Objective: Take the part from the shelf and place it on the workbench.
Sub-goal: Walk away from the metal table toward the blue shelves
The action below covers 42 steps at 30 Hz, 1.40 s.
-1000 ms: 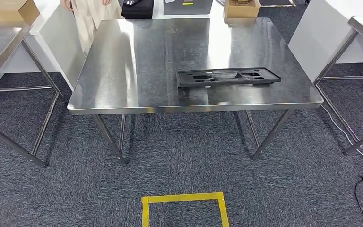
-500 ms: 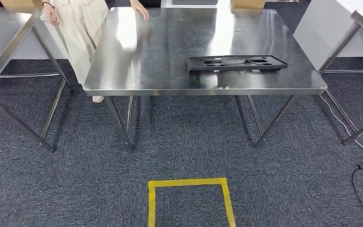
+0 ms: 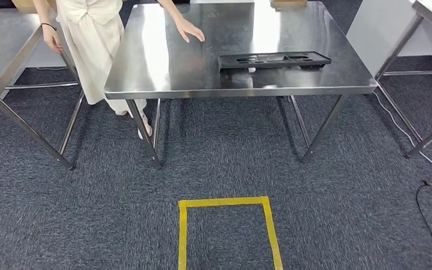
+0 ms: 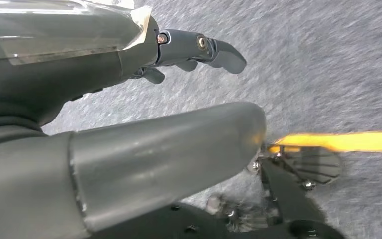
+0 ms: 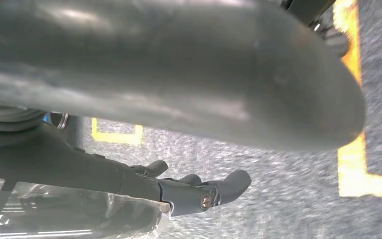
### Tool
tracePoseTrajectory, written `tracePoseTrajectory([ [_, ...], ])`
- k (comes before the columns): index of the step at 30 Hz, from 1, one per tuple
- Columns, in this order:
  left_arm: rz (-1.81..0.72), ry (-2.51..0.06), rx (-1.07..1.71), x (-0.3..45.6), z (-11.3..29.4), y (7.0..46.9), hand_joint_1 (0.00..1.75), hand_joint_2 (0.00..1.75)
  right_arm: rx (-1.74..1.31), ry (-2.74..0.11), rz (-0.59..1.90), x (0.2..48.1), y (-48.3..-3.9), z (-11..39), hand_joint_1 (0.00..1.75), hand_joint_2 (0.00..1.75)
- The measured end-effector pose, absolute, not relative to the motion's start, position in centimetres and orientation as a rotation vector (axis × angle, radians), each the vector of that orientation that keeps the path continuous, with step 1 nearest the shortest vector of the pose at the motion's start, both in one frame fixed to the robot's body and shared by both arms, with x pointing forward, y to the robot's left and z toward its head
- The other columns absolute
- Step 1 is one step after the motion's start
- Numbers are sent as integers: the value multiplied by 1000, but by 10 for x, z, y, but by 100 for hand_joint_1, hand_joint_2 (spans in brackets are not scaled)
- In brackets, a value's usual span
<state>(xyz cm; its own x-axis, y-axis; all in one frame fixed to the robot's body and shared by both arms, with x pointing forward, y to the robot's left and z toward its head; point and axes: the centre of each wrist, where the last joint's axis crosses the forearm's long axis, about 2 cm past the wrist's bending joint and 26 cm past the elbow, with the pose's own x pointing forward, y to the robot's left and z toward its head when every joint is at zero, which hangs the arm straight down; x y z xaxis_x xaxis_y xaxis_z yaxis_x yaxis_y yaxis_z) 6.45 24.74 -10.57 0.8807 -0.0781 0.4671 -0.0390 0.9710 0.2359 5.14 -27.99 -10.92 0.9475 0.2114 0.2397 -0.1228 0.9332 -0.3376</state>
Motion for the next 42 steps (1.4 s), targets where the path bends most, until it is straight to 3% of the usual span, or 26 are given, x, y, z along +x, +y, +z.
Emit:
tracePoseTrajectory([
  [42,-13,-506,252,74,-104,250,0,0,-324,-298,186,57,-282,-109,0,0],
])
